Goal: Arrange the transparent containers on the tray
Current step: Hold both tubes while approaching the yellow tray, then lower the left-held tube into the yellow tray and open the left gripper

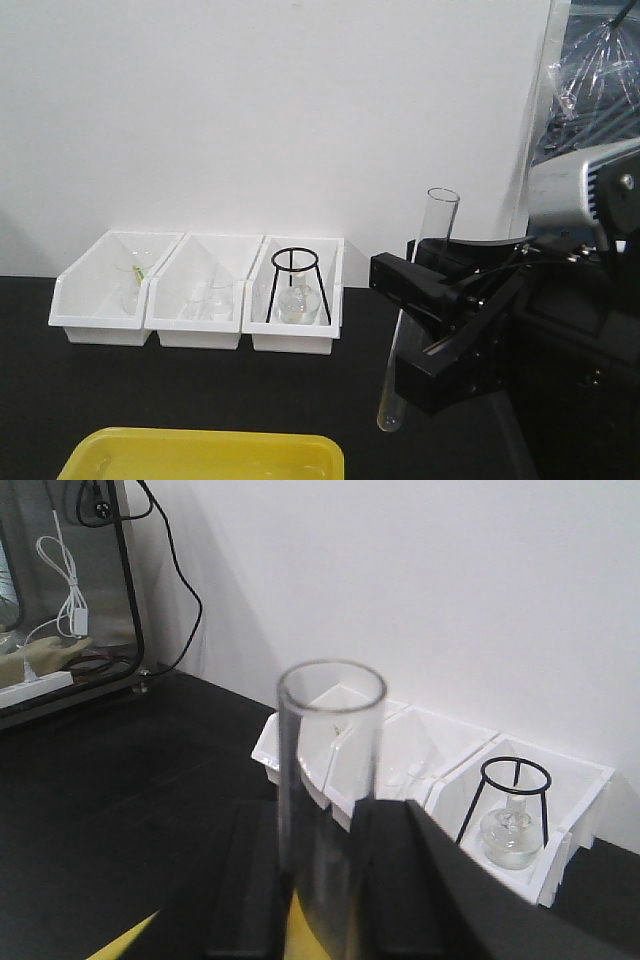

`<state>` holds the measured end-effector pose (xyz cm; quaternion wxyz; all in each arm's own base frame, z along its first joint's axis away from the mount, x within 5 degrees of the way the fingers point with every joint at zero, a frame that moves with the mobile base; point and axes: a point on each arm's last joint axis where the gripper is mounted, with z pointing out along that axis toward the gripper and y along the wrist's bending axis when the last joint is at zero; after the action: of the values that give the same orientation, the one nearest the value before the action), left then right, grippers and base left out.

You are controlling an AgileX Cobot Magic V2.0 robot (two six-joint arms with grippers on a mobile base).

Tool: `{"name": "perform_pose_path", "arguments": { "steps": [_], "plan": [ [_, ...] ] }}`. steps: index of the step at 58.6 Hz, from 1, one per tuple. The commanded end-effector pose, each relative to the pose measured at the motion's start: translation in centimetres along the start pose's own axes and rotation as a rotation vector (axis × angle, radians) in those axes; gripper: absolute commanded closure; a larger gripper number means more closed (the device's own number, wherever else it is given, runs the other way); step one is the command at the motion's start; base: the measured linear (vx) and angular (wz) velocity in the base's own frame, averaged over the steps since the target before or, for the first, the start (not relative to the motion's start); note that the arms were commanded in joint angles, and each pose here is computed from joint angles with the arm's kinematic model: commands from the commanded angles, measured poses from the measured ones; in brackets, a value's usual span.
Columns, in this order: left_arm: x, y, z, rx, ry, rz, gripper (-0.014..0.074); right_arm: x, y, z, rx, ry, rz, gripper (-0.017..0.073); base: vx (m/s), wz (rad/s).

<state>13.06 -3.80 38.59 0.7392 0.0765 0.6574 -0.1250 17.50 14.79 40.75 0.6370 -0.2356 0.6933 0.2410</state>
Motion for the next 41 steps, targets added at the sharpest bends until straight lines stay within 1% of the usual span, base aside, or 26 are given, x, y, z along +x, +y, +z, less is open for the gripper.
{"name": "perform_pose_path", "arguments": {
  "steps": [1,19,26,31,35,41],
  "plan": [
    [-2.1,-0.2,-0.1,0.017,-0.121,-0.014,0.0511,-2.2,0.2,-0.6,-0.02,-0.131,-0.007,0.0571,0.0,0.0],
    [-2.1,-0.2,-0.1,0.017,-0.121,-0.015,0.0511,-2.2,0.2,-0.6,-0.021,-0.131,-0.007,0.0571,0.0,0.0],
    [-1.8,-0.2,-0.1,0.014,-0.097,-0.016,0.0511,-2.2,0.2,-0.6,-0.02,-0.13,-0.006,0.0571,0.0,0.0],
    [-1.1,-0.1,0.0,0.006,-0.015,-0.018,0.0511,-2.2,0.2,-0.6,-0.02,-0.13,-0.005,0.0571,0.0,0.0],
    [0.1,0.0,0.6,-0.004,0.093,-0.018,0.0511,-2.2,0.2,-0.6,-0.021,-0.13,-0.003,0.0571,0.0,0.0],
    [1.8,0.1,1.6,-0.017,0.234,-0.026,0.051,-2.1,0.2,-0.6,-0.021,-0.125,0.019,0.0571,0.0,0.0]
  ]
}}
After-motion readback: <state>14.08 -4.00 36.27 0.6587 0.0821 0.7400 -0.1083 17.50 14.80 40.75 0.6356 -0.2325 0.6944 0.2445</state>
